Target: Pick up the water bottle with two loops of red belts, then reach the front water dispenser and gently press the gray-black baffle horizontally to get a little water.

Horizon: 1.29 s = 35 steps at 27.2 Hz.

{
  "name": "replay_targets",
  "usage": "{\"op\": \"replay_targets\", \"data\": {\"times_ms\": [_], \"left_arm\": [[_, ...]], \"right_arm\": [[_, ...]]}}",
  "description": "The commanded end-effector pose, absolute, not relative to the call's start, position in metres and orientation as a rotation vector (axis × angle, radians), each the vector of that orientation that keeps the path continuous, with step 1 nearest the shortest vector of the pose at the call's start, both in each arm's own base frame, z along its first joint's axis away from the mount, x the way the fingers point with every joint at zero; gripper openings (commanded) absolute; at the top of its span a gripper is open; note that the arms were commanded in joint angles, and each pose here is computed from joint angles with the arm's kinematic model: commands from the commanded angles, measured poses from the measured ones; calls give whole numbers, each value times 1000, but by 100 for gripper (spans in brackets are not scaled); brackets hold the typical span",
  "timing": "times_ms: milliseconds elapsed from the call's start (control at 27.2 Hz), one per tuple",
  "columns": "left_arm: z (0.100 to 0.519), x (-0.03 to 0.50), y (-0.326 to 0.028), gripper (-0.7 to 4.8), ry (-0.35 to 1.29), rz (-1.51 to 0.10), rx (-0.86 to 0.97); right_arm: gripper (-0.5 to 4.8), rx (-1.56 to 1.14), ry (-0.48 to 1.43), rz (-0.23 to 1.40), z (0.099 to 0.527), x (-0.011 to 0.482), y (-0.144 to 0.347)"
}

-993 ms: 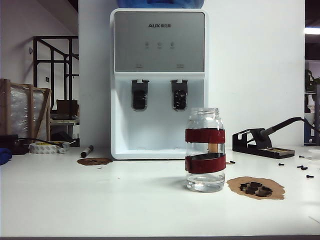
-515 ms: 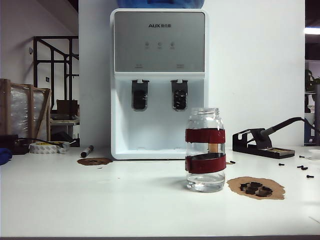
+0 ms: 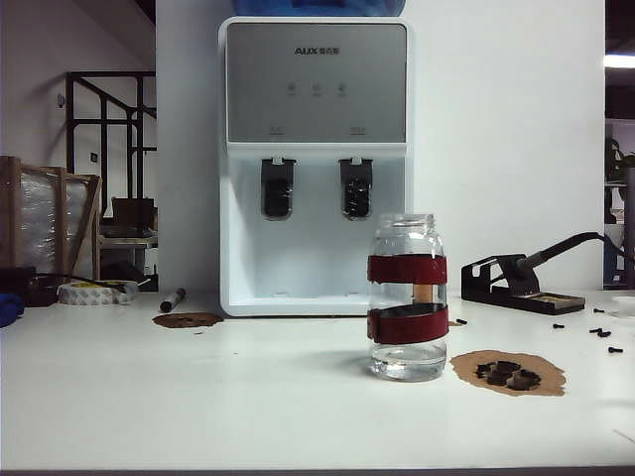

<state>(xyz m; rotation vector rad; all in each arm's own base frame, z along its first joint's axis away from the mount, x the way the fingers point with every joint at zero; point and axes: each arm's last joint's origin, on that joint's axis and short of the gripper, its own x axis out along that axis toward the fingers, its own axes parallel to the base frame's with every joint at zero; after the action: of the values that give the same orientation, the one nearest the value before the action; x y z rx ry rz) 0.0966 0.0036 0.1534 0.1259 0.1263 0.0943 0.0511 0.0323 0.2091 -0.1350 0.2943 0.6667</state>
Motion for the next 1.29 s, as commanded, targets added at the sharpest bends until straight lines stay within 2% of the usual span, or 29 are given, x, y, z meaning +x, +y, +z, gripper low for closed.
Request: {"op": "replay_targets", "data": {"times_ms": [37,404,1287], "left_arm": [[153,97,4,-1,123,95,128],[153,97,4,-1,123,95,128],[153,97,4,-1,123,96,128]], "right_arm": [[-1,-139,293,670,208,52,33],[-1,-180,335,651,192,57,34],[-1,-177,319,650,193,57,35]]}}
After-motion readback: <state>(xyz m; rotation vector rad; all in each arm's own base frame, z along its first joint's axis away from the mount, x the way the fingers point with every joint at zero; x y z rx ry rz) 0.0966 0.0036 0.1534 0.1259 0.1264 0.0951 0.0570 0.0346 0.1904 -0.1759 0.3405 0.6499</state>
